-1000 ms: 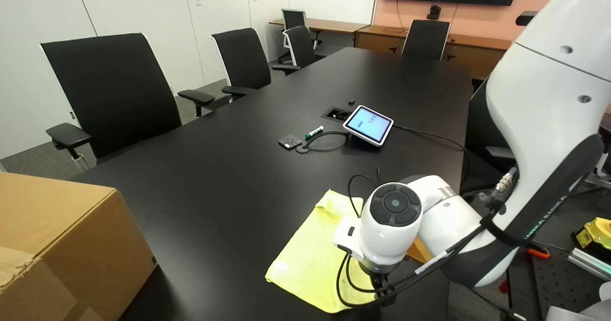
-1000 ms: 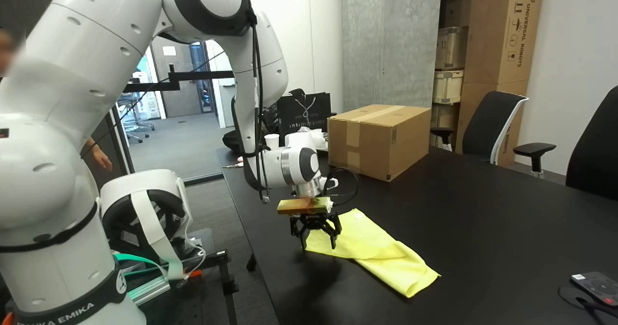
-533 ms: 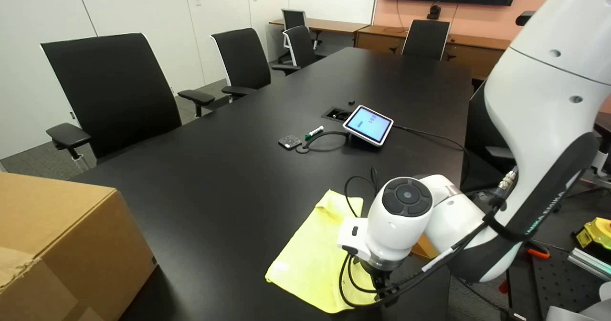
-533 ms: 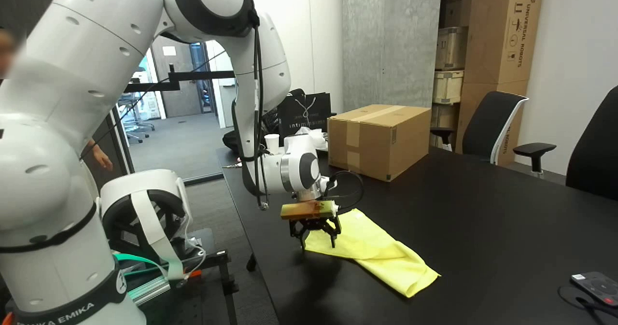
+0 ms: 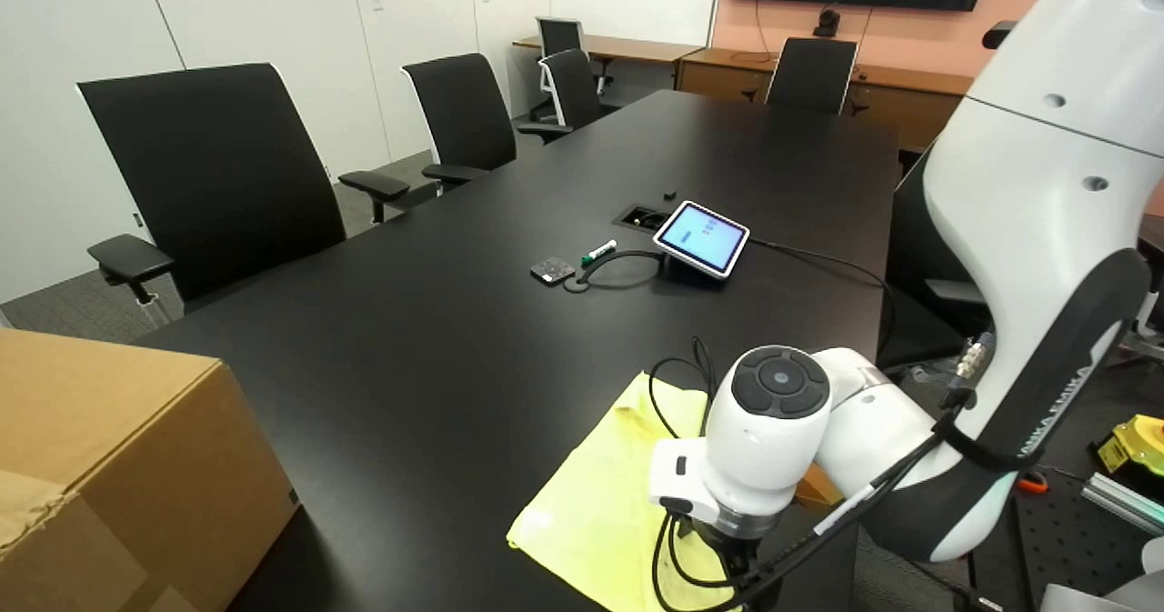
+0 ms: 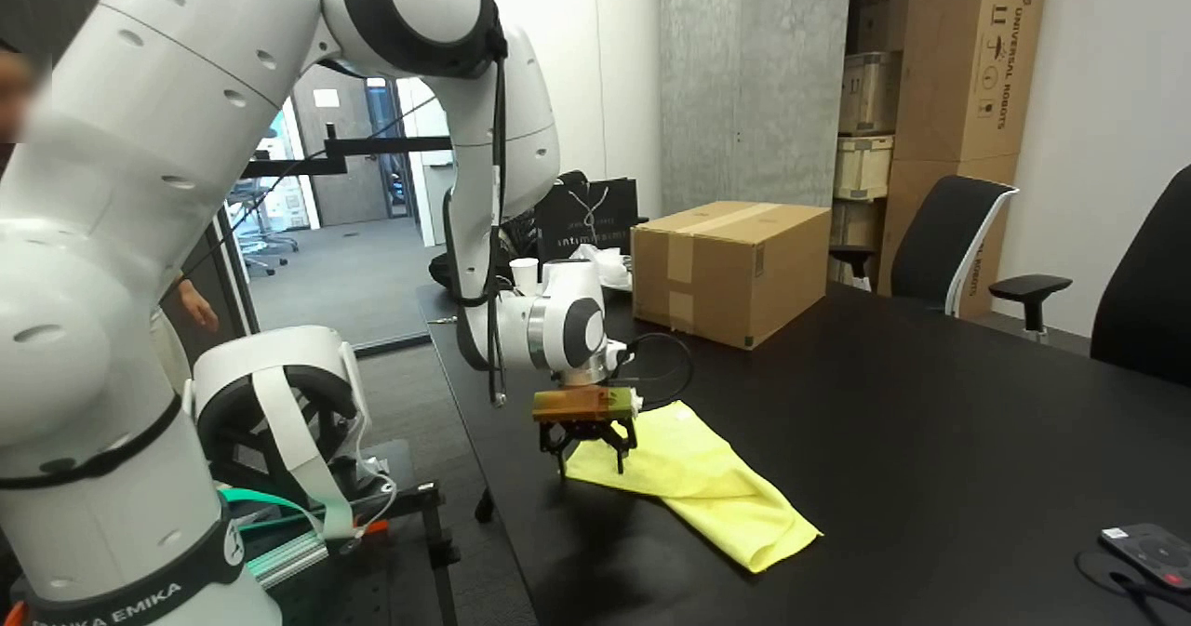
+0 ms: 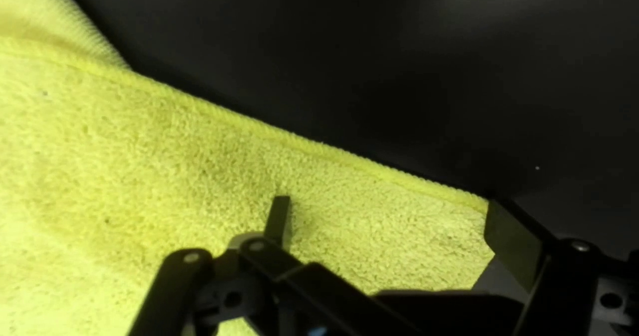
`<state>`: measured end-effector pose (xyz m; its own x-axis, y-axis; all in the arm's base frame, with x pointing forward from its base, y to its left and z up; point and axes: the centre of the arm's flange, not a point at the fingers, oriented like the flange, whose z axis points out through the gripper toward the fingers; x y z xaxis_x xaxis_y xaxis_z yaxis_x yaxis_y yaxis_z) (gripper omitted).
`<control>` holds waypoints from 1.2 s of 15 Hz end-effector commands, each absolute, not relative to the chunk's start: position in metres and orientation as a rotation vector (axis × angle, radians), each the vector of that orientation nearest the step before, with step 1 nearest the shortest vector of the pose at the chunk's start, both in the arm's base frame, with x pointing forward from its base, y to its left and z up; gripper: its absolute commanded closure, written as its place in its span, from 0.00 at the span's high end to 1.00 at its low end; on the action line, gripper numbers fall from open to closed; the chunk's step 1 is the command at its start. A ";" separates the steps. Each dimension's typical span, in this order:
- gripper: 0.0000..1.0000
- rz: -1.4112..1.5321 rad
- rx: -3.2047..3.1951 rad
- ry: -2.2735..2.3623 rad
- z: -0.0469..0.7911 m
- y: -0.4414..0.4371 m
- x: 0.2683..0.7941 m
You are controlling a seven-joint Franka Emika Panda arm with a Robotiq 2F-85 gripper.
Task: Fold the towel in half
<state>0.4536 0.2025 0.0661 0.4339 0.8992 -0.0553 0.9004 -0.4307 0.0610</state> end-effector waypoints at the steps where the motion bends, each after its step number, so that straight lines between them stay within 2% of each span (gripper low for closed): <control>1: 1.00 -0.052 2.612 1.660 0.075 0.207 0.450; 18: 1.00 -0.083 2.661 1.615 0.068 0.210 0.450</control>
<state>0.4510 0.2074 0.0668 0.4656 0.8820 -0.0728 0.8846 -0.4664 0.0076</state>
